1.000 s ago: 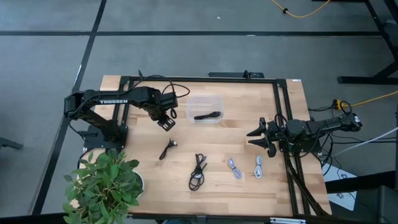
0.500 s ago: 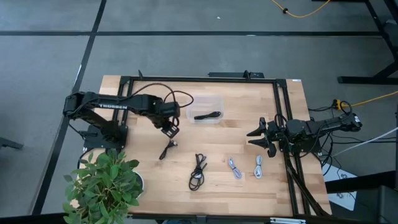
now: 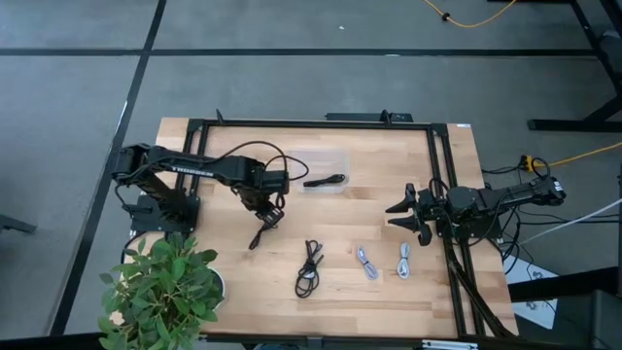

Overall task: Pick and place USB-C Cables
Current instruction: Put the top black charger cable into the transparent bin

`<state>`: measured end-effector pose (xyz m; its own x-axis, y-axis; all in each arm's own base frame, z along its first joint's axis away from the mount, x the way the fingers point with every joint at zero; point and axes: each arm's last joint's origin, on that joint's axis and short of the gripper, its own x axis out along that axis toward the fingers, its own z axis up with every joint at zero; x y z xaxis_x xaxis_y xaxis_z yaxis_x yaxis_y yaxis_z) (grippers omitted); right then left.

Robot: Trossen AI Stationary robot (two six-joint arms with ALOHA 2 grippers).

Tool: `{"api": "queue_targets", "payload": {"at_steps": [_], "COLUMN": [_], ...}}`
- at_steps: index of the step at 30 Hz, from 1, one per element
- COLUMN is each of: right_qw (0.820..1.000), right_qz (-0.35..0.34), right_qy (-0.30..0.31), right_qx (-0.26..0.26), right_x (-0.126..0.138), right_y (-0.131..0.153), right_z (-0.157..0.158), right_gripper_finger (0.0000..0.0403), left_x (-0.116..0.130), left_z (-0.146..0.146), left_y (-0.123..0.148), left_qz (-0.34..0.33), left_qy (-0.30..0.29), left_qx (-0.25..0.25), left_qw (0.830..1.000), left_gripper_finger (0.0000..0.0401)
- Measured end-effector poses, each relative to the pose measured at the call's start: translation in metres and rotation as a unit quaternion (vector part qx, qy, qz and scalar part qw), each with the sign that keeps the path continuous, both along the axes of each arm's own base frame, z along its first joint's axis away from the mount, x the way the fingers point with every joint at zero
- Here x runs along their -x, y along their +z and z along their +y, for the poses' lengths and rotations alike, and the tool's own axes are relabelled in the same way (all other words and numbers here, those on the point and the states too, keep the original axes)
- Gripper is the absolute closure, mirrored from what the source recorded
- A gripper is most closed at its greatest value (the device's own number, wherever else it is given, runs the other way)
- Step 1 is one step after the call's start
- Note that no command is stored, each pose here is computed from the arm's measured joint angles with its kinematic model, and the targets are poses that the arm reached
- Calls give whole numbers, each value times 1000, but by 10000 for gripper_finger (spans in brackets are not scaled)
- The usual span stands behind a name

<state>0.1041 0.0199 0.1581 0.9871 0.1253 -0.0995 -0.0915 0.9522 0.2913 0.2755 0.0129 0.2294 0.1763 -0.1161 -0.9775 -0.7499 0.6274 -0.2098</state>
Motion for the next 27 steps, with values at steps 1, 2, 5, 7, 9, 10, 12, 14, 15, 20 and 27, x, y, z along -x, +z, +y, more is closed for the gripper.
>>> {"api": "queue_targets", "payload": {"at_steps": [1,2,5,7,9,10,12,14,15,20,27], "right_qw": [1000,1000,1000,1000,1000,1000,1000,1000,1000,1000,1000], "right_qz": [0,0,0,0,0,0,0,0,1,1,1], "right_qy": [0,0,0,0,0,0,0,0,0,0,0], "right_qx": [0,0,0,0,0,0,0,0,0,0,0], "right_x": [0,0,0,0,0,0,0,0,0,0,0], "right_y": [0,0,0,0,0,0,0,0,0,0,0], "right_z": [0,0,0,0,0,0,0,0,0,0,0], "right_gripper_finger": [239,239,239,239,239,239,239,239,239,239,239], "left_x": [0,0,0,0,-2,-5,-6,-9,-11,-14,-18], "left_z": [0,0,-4,-7,-12,-14,-20,-27,-31,-46,-63], "left_y": [0,0,-1,-1,-4,-8,-12,-17,-21,-32,-42], "left_qz": [1,1,3,6,13,17,25,25,31,53,60], "left_qy": [0,0,1,9,17,13,-9,-31,-37,-50,-36], "left_qx": [1,3,12,6,-10,-16,-27,-29,-27,-13,-22], "left_qw": [1000,1000,1000,1000,1000,1000,999,999,998,997,997], "left_gripper_finger": [287,287,287,287,287,287,287,287,287,287,287]}}
